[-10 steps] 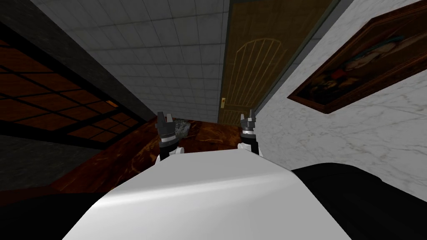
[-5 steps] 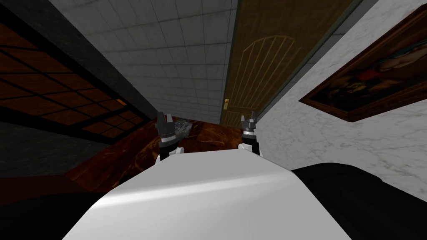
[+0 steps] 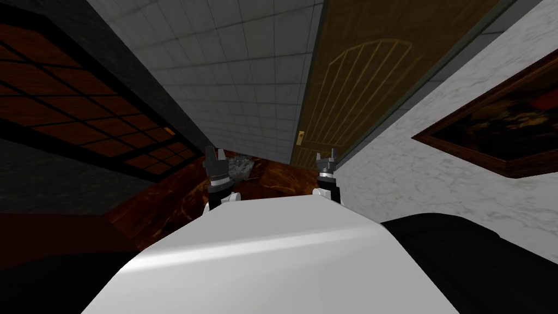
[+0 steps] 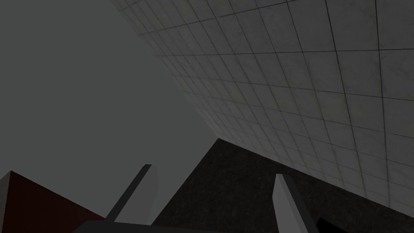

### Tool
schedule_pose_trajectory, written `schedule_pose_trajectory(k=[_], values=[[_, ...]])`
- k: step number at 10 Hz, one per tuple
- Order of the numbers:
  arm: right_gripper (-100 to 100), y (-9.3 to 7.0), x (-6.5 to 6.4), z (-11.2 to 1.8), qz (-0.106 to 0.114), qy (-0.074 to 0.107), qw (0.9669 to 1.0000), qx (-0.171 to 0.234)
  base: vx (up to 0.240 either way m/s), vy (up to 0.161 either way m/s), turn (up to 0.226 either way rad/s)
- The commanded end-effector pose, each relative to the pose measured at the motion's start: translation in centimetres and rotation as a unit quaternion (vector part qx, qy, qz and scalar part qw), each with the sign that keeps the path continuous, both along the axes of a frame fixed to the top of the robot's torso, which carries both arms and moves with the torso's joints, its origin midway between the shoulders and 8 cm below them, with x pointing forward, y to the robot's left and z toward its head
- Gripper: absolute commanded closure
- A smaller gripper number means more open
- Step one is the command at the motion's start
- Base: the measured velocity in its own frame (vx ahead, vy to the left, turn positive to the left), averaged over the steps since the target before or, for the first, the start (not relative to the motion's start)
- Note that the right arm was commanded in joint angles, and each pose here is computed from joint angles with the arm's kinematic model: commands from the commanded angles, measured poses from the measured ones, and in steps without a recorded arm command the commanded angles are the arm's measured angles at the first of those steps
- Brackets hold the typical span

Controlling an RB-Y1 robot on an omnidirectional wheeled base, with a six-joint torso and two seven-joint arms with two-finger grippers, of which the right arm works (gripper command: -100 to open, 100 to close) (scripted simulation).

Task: Pull the door open

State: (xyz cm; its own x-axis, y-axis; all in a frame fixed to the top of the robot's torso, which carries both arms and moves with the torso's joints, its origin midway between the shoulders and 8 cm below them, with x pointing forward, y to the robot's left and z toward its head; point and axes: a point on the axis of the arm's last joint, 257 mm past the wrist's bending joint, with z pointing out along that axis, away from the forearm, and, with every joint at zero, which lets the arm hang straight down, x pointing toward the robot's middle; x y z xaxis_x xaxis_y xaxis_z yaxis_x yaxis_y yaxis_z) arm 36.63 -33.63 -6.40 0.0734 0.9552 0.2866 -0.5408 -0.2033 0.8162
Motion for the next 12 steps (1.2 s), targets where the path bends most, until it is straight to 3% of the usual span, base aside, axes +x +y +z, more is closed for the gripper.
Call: schedule_pose_trajectory(k=[1, 4, 7, 12], values=[[-100, -0.8, 0.0, -0.7, 0.002, 0.001, 0.9997, 0.023, 0.100, -0.029, 0.116], [-100, -2.5, -0.1, -2.1, 0.003, 0.002, 0.9977, 0.067, 0.097, -0.026, 0.141], [-100, -4.3, -0.2, -3.6, 0.002, 0.002, 0.9937, 0.112, 0.094, -0.030, 0.149], [-100, -7.4, -0.8, -6.2, -0.005, -0.002, 0.9817, 0.191, 0.090, -0.026, 0.145]])
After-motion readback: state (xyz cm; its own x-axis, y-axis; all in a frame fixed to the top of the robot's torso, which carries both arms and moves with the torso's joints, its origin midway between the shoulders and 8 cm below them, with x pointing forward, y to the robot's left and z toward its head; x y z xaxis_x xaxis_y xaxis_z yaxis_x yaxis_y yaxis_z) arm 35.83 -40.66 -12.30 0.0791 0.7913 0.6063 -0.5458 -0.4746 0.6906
